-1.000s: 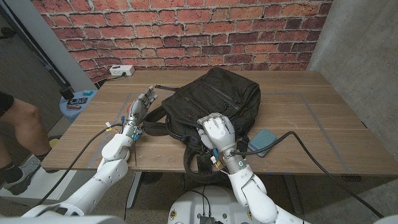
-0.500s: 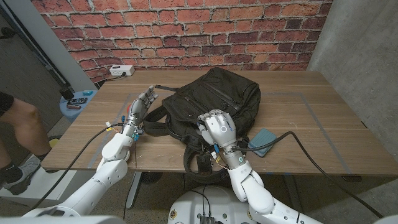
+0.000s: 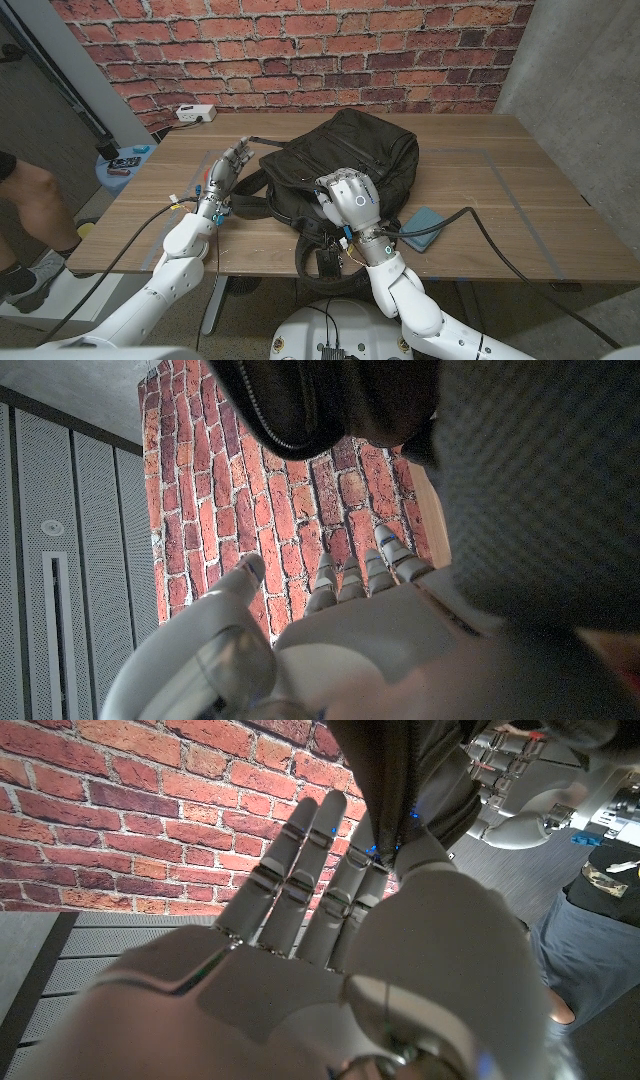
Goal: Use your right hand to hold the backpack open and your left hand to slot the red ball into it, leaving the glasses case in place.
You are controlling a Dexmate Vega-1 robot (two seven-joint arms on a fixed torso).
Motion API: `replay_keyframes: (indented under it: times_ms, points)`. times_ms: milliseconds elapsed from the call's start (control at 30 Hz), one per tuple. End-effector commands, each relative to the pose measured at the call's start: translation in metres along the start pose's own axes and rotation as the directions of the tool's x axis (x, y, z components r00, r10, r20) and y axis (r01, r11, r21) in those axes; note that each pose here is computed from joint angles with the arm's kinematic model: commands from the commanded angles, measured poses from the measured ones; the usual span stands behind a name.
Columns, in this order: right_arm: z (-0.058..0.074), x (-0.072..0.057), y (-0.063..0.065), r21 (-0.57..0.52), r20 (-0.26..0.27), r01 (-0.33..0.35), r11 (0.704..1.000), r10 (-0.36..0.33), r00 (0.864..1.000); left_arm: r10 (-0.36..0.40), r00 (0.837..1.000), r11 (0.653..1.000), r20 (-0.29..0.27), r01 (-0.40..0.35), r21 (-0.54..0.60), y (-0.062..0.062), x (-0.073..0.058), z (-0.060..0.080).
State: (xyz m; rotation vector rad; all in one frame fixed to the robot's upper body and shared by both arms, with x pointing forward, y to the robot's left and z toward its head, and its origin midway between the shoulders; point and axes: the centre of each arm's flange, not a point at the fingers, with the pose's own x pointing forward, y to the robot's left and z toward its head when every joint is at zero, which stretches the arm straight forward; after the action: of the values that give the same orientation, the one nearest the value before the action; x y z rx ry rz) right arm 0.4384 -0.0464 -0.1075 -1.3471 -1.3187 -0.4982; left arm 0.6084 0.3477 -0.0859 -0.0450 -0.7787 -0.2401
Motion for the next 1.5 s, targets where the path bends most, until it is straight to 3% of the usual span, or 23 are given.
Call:
replay_keyframes:
  times_ms: [33, 400, 733, 1000, 1500]
  points:
    - [-0.004, 0.013, -0.011, 0.034, -0.001, 0.026, 0.999, -0.026, 1.0, -0.035, 0.999, 0.999, -0.002, 0.035, 0.016, -0.008, 0.009, 0.017]
    - [-0.018, 0.025, -0.012, 0.103, -0.051, 0.013, 0.995, -0.008, 0.999, -0.031, 0.999, 0.999, -0.012, 0.031, 0.03, -0.009, 0.007, 0.03]
    - [-0.03, 0.033, -0.016, 0.13, -0.08, 0.007, 0.992, 0.004, 0.997, -0.037, 0.999, 0.996, -0.034, 0.04, 0.085, -0.011, 0.002, 0.05]
    - [-0.037, 0.041, -0.017, 0.145, -0.087, -0.004, 0.989, 0.017, 0.996, -0.009, 1.0, 0.992, -0.029, 0.013, 0.126, -0.008, -0.007, 0.065]
    - [-0.051, 0.05, -0.017, 0.173, -0.121, 0.001, 0.985, 0.02, 0.992, -0.003, 0.997, 0.965, -0.072, 0.022, 0.261, 0.0, -0.015, 0.084]
